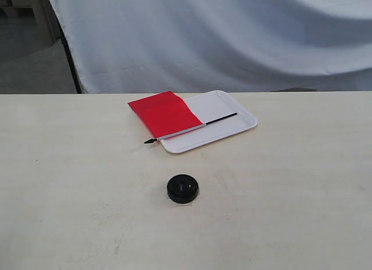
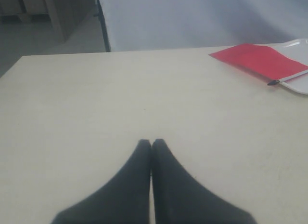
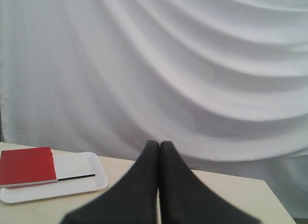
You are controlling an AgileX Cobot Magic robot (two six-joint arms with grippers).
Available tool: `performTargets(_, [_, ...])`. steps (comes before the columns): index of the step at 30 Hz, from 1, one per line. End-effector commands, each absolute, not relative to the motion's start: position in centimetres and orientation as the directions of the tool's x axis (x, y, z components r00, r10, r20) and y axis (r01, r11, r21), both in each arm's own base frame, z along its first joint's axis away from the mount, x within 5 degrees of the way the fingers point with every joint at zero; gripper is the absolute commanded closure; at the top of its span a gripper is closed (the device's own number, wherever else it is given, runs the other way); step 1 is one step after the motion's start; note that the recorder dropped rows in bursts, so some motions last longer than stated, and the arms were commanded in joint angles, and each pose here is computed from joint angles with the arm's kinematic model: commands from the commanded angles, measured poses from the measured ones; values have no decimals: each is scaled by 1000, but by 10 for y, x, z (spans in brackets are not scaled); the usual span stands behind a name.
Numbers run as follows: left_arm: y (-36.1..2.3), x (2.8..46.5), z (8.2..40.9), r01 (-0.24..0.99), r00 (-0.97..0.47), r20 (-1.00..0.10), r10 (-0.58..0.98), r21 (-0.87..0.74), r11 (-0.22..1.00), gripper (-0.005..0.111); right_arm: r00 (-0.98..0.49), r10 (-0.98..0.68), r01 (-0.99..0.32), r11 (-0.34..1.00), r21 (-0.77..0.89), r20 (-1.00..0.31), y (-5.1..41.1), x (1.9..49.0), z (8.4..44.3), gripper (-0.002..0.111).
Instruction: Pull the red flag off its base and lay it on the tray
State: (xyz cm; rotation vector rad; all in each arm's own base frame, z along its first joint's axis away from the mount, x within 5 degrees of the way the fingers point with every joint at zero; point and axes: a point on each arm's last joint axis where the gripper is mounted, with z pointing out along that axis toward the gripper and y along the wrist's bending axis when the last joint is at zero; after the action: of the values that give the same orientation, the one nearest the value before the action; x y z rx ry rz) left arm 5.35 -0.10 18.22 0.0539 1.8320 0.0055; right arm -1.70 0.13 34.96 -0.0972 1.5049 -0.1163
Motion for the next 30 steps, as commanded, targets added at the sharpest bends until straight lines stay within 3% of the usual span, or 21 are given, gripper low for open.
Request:
performTargets(1, [-1,53,182,30,-252,-967,35,29,999,107,128,-128,22,992,-126,-984,1,11,321,109])
performTargets(8, [-1,53,182,30,-252,-967,35,29,999,107,228,-128,45,992,-121,-965,-1,44,265,109])
performTargets(12, [-1,53,182,30,-252,-967,35,29,999,107,153,-126,37,992,-122,-980,-1,55,221,109])
performTargets(20, [-1,53,182,30,-252,-967,35,29,999,107,-49,-148,9,989,-148,-988,-1,56,201,109])
performTargets(30, [-1,53,182,30,-252,-967,35,29,999,107,-59,-98,11,995,-99,-993,-1,56,200,109])
